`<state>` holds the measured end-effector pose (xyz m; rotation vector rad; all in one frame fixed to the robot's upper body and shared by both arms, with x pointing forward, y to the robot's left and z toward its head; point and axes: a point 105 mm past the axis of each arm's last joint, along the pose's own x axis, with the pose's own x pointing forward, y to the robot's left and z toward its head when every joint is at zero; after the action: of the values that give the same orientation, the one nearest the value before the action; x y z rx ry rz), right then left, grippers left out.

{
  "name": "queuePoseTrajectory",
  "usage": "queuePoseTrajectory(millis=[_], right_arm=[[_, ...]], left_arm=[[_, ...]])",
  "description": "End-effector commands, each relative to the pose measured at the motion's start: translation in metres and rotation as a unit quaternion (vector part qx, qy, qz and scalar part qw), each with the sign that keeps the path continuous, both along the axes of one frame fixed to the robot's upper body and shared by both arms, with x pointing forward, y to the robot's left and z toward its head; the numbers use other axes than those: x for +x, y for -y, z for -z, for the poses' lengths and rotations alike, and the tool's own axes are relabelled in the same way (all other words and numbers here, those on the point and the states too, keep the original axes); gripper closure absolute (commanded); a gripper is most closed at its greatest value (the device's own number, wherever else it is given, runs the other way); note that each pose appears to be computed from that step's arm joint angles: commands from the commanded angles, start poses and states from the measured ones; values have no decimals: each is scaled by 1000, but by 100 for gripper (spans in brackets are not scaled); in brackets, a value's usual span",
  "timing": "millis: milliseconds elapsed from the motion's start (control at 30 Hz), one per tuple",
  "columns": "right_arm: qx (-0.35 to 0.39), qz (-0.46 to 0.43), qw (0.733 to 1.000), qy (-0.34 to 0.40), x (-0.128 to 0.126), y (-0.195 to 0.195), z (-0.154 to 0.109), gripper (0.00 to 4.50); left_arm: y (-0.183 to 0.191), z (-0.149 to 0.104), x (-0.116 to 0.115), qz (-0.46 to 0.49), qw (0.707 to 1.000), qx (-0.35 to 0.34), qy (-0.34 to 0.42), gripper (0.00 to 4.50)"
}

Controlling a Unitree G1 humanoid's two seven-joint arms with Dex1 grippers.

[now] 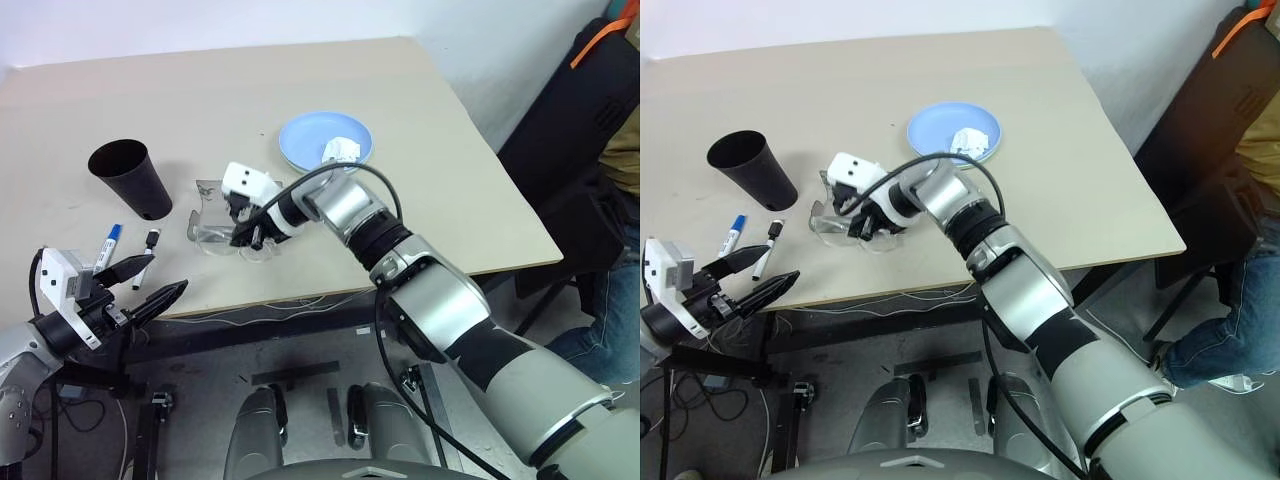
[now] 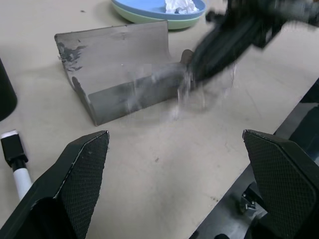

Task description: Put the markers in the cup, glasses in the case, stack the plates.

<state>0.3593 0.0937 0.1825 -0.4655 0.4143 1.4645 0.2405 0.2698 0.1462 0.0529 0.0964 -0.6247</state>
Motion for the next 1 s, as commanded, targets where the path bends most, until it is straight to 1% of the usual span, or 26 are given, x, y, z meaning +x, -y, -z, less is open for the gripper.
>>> queuePoseTrajectory(millis=[33, 200, 333, 400, 567, 633, 733, 900, 1000], right_arm=[[34, -12, 999, 2, -2, -6, -25, 420], [40, 9, 999, 16, 9, 2, -34, 420], [42, 17, 996, 77, 22, 9, -47, 420], [61, 10, 992, 110, 24, 8, -58, 420], [81, 19, 987, 139, 28, 3, -64, 420], [84, 13, 983, 162, 27, -3, -62, 420], [62, 11, 980, 188, 27, -11, -50, 420], [36, -1, 980, 194, 21, -21, -30, 420], [13, -1, 978, 210, 22, -23, -16, 420]], left_arm=[[2, -6, -1, 4, 1000, 4, 15, 0], [3, -6, 0, 5, 1000, 3, 16, 0], [3, -8, 2, 4, 1000, 0, 24, 0], [3, -9, 3, 2, 1000, -2, 27, 0], [3, -9, 3, 0, 1000, -3, 30, 0], [3, -10, 3, -2, 999, -3, 32, 0], [3, -11, 3, -4, 999, -4, 35, 0], [4, -11, 2, -7, 999, -5, 38, 0], [4, -11, 0, -10, 999, -5, 39, 0]])
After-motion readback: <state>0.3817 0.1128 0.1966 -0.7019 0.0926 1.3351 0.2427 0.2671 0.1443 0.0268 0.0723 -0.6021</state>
